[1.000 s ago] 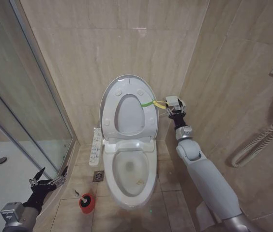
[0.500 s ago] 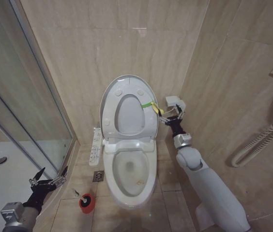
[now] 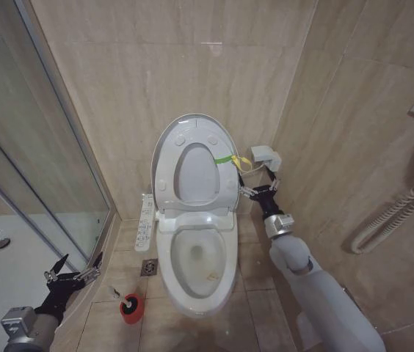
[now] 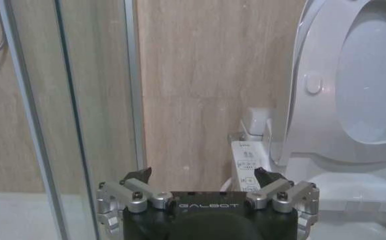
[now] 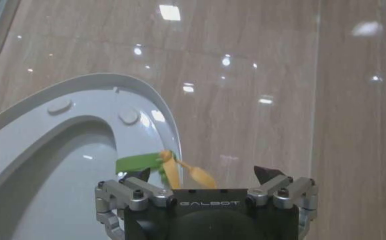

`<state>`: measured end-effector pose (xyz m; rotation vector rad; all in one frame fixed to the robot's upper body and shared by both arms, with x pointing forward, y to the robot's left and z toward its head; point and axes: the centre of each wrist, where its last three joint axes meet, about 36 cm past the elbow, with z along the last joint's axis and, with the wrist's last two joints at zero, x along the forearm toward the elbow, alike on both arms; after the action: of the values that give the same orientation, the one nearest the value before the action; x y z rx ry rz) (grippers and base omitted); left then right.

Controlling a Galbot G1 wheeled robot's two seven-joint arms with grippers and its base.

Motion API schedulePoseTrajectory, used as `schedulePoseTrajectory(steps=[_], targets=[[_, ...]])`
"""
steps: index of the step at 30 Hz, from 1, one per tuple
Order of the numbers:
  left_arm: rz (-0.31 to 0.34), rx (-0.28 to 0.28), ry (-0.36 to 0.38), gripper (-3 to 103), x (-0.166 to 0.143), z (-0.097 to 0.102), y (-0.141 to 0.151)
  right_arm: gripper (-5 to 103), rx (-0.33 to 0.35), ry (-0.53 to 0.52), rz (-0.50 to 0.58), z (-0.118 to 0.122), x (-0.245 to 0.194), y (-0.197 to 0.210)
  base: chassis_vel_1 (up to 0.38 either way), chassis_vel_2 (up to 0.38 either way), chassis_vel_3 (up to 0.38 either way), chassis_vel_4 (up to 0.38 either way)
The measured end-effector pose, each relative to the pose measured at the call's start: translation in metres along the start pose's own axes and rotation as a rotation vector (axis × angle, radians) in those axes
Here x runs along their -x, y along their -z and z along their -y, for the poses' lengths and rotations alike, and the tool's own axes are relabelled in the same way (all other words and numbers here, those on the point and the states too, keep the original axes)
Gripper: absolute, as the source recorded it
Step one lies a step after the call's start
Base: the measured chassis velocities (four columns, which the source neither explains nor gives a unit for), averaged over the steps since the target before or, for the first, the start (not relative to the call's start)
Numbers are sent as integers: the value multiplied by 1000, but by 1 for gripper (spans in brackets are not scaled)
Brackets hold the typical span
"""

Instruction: Open the toilet lid, clean the toilet bowl with a toilet brush, close the toilet lid, and flush.

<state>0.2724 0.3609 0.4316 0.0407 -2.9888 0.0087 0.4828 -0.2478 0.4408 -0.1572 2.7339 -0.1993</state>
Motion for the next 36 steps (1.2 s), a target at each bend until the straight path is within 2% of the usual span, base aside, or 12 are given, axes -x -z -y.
schedulePoseTrajectory(steps=[8,22,36], targets=[[0,0,0,100,0,0,0,99,47,-82,-54,-13,-26,-5,0,0,0,0],[0,0,0,100,0,0,0,99,-9,-172,-136,-5,-63,-29,0,0,0,0],[0,0,0,100,0,0,0,100,15,-262,-221,-21,-115,-41,0,0,0,0]])
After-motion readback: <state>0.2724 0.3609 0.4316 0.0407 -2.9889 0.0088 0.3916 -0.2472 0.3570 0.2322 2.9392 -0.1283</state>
